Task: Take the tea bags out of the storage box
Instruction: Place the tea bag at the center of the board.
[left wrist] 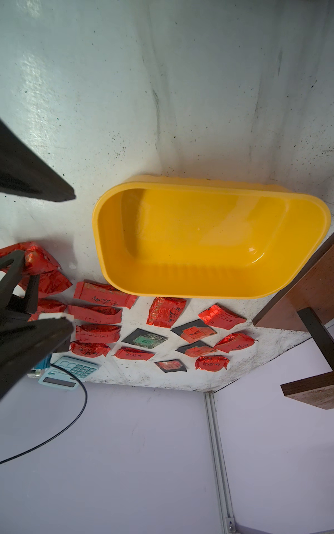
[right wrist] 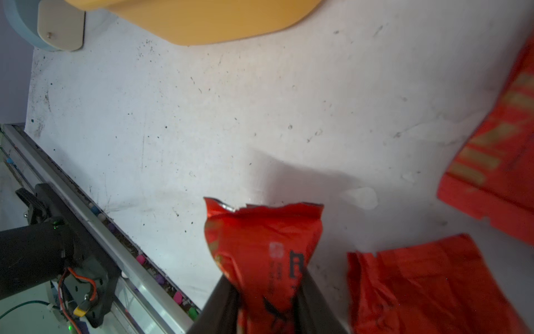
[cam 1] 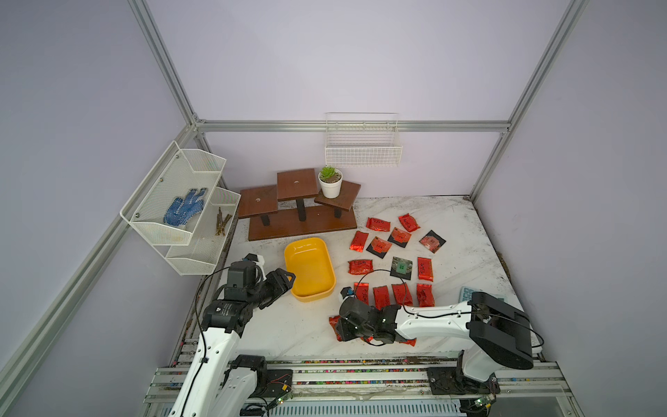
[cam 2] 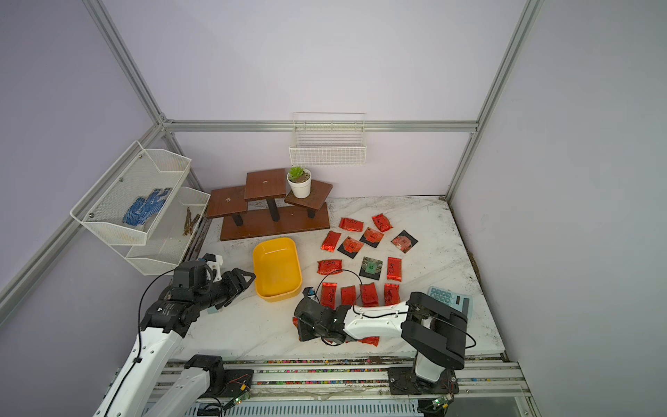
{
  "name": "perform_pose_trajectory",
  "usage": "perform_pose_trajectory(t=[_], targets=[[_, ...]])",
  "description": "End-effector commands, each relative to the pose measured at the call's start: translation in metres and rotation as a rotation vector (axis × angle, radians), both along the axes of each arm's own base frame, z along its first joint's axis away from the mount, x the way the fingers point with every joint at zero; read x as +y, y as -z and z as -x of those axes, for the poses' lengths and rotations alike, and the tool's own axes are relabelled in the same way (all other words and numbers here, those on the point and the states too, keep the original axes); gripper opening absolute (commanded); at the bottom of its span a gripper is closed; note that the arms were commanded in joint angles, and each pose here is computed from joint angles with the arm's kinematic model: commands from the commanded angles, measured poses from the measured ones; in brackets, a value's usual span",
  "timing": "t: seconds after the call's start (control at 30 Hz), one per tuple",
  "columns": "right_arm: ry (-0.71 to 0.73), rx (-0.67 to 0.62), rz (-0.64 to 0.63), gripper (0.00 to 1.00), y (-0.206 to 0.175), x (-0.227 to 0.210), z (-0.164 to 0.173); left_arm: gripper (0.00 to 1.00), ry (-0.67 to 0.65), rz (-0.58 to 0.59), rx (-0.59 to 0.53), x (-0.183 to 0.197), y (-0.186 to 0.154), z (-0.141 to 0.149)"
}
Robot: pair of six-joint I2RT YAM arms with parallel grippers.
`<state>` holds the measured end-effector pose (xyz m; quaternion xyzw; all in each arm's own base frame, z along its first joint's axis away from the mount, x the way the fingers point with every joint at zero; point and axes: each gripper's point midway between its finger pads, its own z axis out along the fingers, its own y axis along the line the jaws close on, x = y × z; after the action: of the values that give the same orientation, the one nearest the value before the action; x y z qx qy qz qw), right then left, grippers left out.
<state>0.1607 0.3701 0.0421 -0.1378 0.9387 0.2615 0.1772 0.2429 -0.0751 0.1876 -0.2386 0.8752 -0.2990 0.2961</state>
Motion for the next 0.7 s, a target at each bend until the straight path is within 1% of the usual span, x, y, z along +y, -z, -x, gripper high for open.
perform_pose_trajectory(t=[0.0, 0.1, 0.13, 0.27, 0.3, 0.33, 0.43, 0.53, 0.67], targets=[[-0.002, -0.023, -0.036, 0.45, -0.009, 0.013, -0.004, 0.67, 0.020, -0.026, -0.036, 0.001, -0.010, -0.008], [-0.011, -0.057, -0.045, 0.57, -0.023, 0.012, -0.006, 0.67, 0.022, -0.043, -0.026, 0.002, -0.010, -0.012], [-0.011, -0.071, -0.043, 0.59, -0.029, 0.010, -0.008, 0.67, 0.020, -0.047, -0.025, 0.003, -0.010, -0.014], [-0.022, -0.171, 0.016, 0.61, -0.061, -0.003, -0.019, 0.67, -0.003, -0.076, -0.020, 0.008, -0.010, -0.022], [-0.036, -0.220, 0.013, 0.61, -0.080, -0.005, -0.023, 0.67, -0.009, -0.083, -0.024, 0.009, -0.010, -0.025], [-0.052, -0.262, 0.021, 0.61, -0.092, -0.007, -0.028, 0.67, -0.013, -0.088, -0.025, 0.010, -0.009, -0.028], [-0.151, -0.397, 0.028, 0.62, -0.128, -0.006, -0.042, 0.66, -0.025, -0.110, -0.014, 0.014, -0.006, -0.038], [-0.297, -0.444, 0.019, 0.63, -0.151, 0.004, -0.056, 0.65, -0.044, -0.125, 0.005, 0.018, -0.003, -0.049], [-0.457, -0.496, 0.052, 0.60, -0.164, 0.024, -0.082, 0.65, -0.073, -0.143, 0.017, 0.027, -0.005, -0.062]])
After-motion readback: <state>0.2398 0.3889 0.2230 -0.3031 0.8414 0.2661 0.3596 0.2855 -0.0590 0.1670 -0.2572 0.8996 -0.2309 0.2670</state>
